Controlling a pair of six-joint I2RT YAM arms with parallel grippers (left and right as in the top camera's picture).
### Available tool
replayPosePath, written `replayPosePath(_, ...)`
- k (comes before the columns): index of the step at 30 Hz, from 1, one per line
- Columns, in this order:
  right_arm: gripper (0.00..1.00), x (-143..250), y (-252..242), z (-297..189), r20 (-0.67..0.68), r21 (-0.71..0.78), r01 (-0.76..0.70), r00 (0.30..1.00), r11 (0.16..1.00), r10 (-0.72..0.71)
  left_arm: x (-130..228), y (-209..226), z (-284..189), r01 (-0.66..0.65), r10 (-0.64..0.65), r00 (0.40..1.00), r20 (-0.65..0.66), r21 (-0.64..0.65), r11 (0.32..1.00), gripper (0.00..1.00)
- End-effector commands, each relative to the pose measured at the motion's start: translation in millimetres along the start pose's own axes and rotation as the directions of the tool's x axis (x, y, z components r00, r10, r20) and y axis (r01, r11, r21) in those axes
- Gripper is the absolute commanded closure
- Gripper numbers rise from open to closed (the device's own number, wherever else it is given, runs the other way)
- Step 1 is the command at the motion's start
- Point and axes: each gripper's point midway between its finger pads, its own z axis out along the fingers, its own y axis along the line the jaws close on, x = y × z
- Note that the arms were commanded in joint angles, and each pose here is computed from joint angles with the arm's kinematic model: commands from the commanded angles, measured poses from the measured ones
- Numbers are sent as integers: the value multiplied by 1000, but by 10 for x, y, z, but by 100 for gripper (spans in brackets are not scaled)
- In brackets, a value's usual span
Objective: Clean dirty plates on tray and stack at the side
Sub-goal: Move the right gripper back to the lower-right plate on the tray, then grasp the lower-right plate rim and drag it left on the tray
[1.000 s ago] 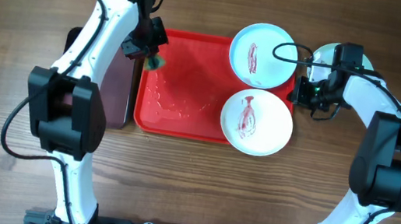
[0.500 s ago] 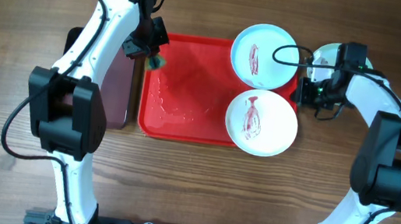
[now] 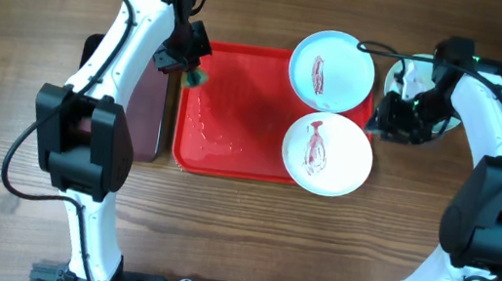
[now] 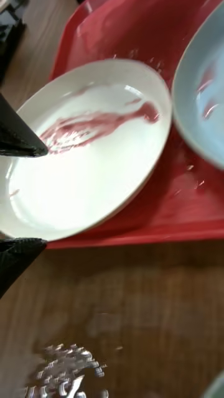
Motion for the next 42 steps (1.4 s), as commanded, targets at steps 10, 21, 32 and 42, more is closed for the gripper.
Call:
replayPosePath(10, 74, 126, -285, 243, -11, 113, -19, 1000, 993, 20, -43, -68, -24, -23, 23, 1000, 14, 24, 999, 96)
replayPosePath(21, 87, 200, -89, 418, -44, 132, 75, 997, 988, -70, -42, -67, -24, -23, 23, 1000, 13, 23, 999, 96)
replayPosePath(32, 96, 255, 3, 449, -64, 119, 81, 995, 990, -74, -43, -68, -24, -23, 23, 1000, 14, 23, 999, 96)
replayPosePath(42, 96, 203, 930, 819, 28, 94, 119, 992, 988, -122, -41, -67, -24, -23, 23, 1000, 13, 23, 999, 96)
